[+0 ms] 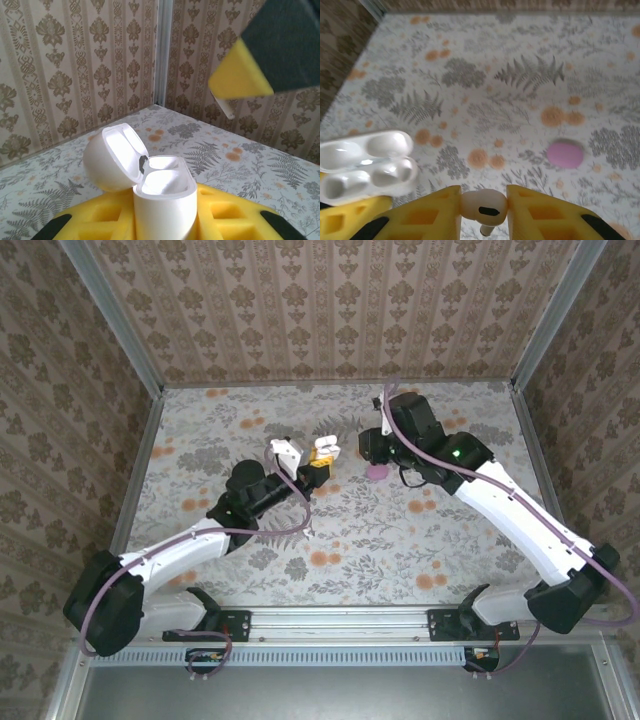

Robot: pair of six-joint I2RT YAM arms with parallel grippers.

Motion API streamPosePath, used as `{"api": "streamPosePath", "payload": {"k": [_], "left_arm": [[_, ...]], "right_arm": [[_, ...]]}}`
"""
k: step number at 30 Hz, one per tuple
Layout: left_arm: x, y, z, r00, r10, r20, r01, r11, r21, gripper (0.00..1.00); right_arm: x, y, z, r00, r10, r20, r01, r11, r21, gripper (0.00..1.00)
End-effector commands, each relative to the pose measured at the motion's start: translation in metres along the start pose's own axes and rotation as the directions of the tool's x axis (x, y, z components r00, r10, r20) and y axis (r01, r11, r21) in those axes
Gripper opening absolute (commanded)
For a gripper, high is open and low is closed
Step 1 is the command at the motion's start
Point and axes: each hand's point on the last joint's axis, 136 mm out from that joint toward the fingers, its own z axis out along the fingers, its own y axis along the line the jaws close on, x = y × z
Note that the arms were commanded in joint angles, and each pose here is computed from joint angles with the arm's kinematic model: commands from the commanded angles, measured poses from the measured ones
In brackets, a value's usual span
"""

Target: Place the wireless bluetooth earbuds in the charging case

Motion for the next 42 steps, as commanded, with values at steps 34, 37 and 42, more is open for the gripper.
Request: {"api": "streamPosePath", "payload": {"k": [34, 37, 42], "left_arm": [[-0.05, -0.017, 0.001, 0.988, -0.02, 0.153, 0.008, 0.997, 0.08, 0.28], [-0.05, -0.017, 0.001, 0.988, -0.021, 0.153, 0.009, 0.997, 0.079, 0.27], [-0.051, -0.017, 0.0, 0.988, -0.021, 0.156, 0.009, 0.997, 0.078, 0.28]], "right_arm": [[-0.023, 0.056, 0.01, 0.988, -0.047, 0.146, 0.08, 0.969, -0.234, 0.3], [-0.024, 0.058, 0.011, 0.988, -0.05, 0.149, 0.085, 0.968, -0.235, 0.29], [-0.025, 0.059, 0.013, 0.986, -0.058, 0.153, 0.094, 0.967, -0.235, 0.3]]}}
